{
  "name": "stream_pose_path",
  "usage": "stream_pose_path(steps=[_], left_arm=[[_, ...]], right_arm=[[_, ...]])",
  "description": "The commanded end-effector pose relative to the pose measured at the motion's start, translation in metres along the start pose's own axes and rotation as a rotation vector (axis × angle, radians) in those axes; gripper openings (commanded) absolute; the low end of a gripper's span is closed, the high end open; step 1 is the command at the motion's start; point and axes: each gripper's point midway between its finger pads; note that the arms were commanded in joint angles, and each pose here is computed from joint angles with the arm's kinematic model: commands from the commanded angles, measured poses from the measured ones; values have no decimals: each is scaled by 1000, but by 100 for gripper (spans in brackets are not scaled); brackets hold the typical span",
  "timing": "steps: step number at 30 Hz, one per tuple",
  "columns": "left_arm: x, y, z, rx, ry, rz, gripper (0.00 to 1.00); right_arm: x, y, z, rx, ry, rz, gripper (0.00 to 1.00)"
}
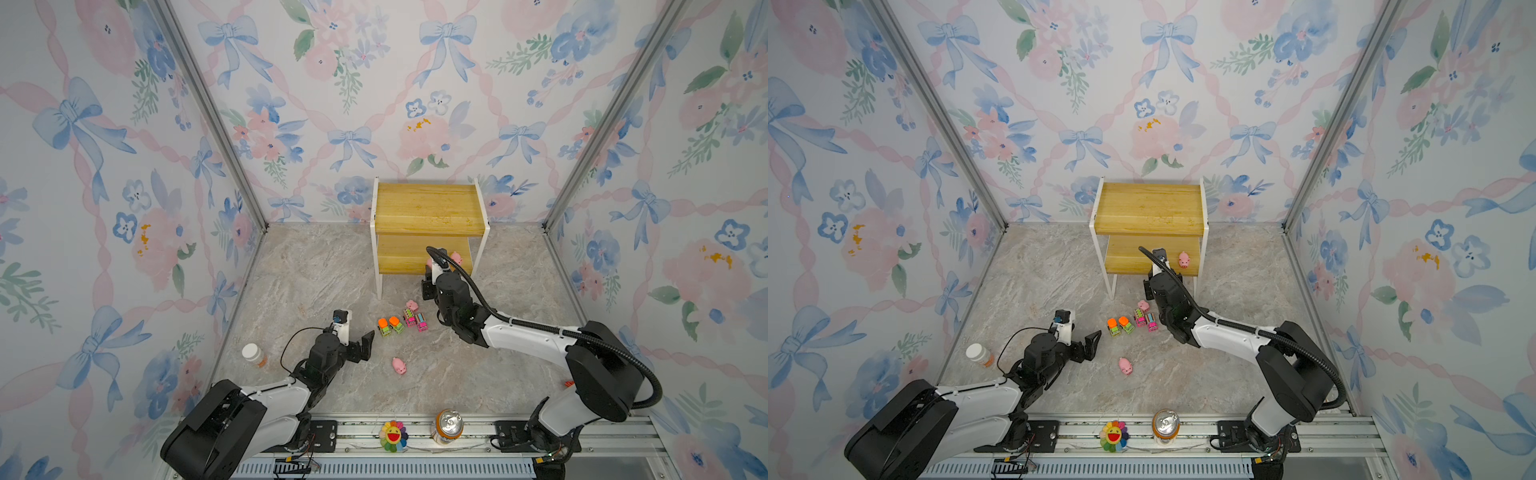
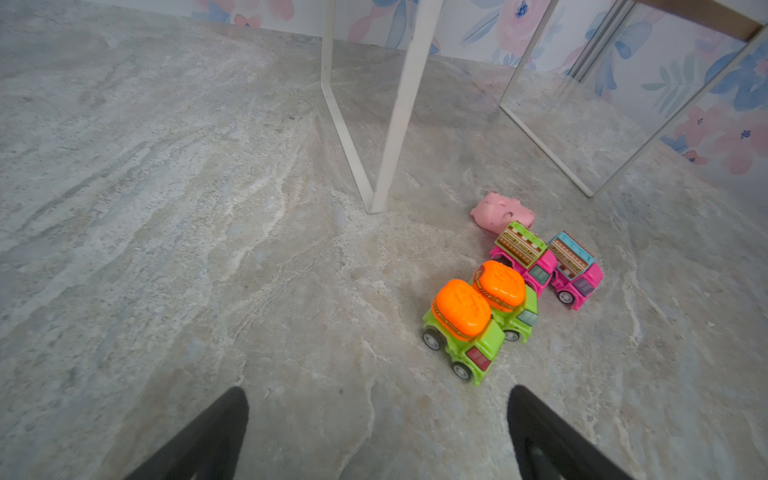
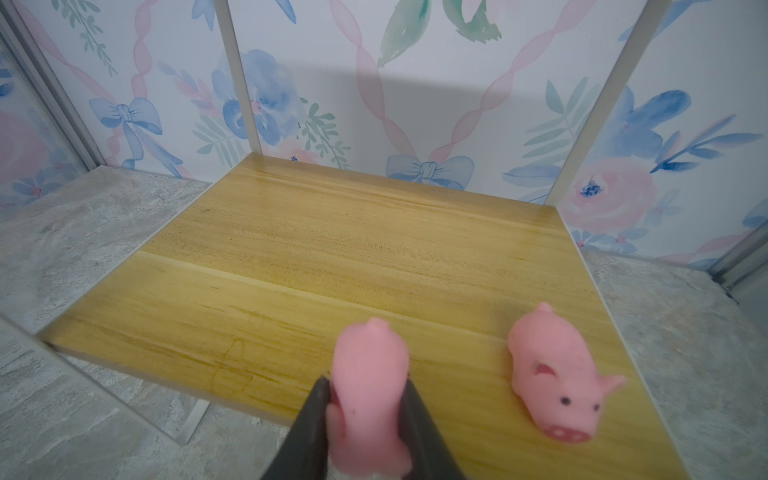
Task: Place and organize the plastic toys onto the shelf
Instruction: 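Set the pink pig on the lower shelf and open the right gripper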
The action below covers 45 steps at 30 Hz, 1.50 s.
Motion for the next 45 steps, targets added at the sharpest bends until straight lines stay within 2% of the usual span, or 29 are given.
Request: stream_pose_path(steps=[1,24,37,45], left_arm=[[0,-1,1,5,7,-4,98],[0,-1,1,6,8,0,98],[0,-2,1,8,9,3,98],[-1,-1,1,6,8,3,98]], right_arm=[[1,-10,2,10,-6,6,30],[1,-31,5,33,-19,5,33],[1,-33,1,31,-27,-3,42],[0,-33,-1,29,-30,-9,43]])
Point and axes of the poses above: each gripper's point midway between its finger pads, its own z axis out along the fingers, its own x axis along the line the jaws close on, y = z × x, and after that the axes turned 4 degrees about z, right-handed
